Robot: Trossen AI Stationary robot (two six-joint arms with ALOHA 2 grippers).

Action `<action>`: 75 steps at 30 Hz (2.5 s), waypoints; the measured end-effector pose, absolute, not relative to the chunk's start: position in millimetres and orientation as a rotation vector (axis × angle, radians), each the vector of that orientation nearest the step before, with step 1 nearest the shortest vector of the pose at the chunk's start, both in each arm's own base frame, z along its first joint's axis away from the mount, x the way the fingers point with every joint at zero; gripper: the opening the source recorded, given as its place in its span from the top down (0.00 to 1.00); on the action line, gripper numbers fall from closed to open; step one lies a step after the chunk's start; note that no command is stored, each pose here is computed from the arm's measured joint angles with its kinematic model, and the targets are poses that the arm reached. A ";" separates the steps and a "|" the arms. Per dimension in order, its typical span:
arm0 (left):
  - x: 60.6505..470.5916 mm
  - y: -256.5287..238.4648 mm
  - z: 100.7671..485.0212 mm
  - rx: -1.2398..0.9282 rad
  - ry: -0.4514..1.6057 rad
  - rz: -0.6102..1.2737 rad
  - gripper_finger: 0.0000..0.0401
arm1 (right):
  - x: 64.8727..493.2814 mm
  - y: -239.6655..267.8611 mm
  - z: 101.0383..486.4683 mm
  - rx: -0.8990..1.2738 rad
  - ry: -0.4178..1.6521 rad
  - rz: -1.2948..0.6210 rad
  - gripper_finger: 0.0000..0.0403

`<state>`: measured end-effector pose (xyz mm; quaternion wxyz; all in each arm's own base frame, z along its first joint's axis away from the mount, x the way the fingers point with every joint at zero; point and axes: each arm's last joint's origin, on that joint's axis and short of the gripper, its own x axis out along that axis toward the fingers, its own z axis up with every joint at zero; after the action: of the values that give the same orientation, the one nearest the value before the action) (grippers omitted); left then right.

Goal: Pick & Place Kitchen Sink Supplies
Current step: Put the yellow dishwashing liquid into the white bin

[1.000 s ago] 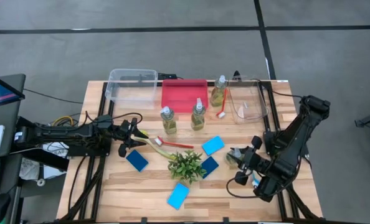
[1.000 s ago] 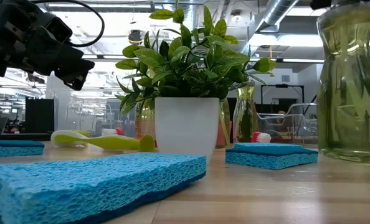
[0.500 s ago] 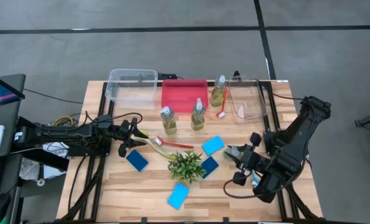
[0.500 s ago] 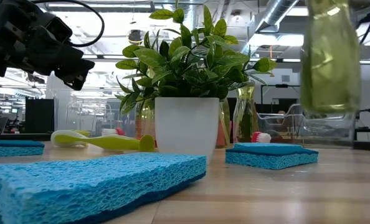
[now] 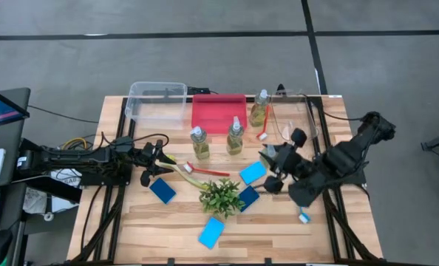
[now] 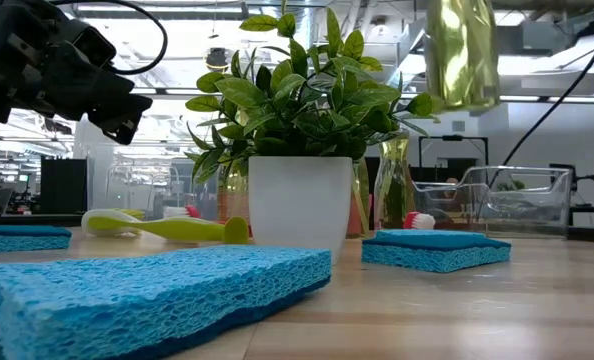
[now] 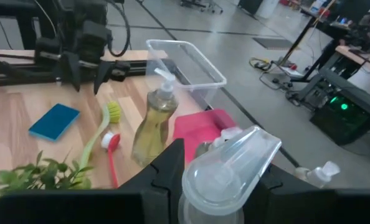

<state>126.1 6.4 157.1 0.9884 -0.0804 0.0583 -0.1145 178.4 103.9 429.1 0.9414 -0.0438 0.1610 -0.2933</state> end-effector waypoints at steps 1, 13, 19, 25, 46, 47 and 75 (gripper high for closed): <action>126.1 6.4 157.1 -0.162 0.117 -0.230 0.63 | 179.5 100.8 433.1 -0.082 0.332 -0.597 0.77; 126.1 6.3 157.2 -0.161 0.117 -0.230 0.63 | 199.1 69.8 474.1 -0.063 0.284 -0.513 0.77; 126.1 6.4 157.2 -0.161 0.117 -0.230 0.63 | 209.3 55.5 489.2 -0.063 0.210 -0.443 0.77; 126.1 6.4 157.2 -0.161 0.117 -0.230 0.63 | 220.8 41.1 495.4 -0.029 0.156 -0.354 0.77; 126.2 6.4 157.9 -0.159 0.109 -0.230 0.63 | 283.8 6.6 489.2 0.006 0.037 -0.148 0.77; 126.2 6.4 157.9 -0.160 0.109 -0.230 0.63 | 288.4 5.3 487.7 -0.005 0.034 -0.145 0.77; 126.4 6.4 159.4 -0.156 0.094 -0.231 0.63 | 303.1 -22.4 503.3 0.026 -0.213 -0.066 0.77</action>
<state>126.4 6.4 159.4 0.9892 -0.0776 0.0469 -0.1152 303.1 -22.4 503.3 0.9937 0.0130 -0.1064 -0.0329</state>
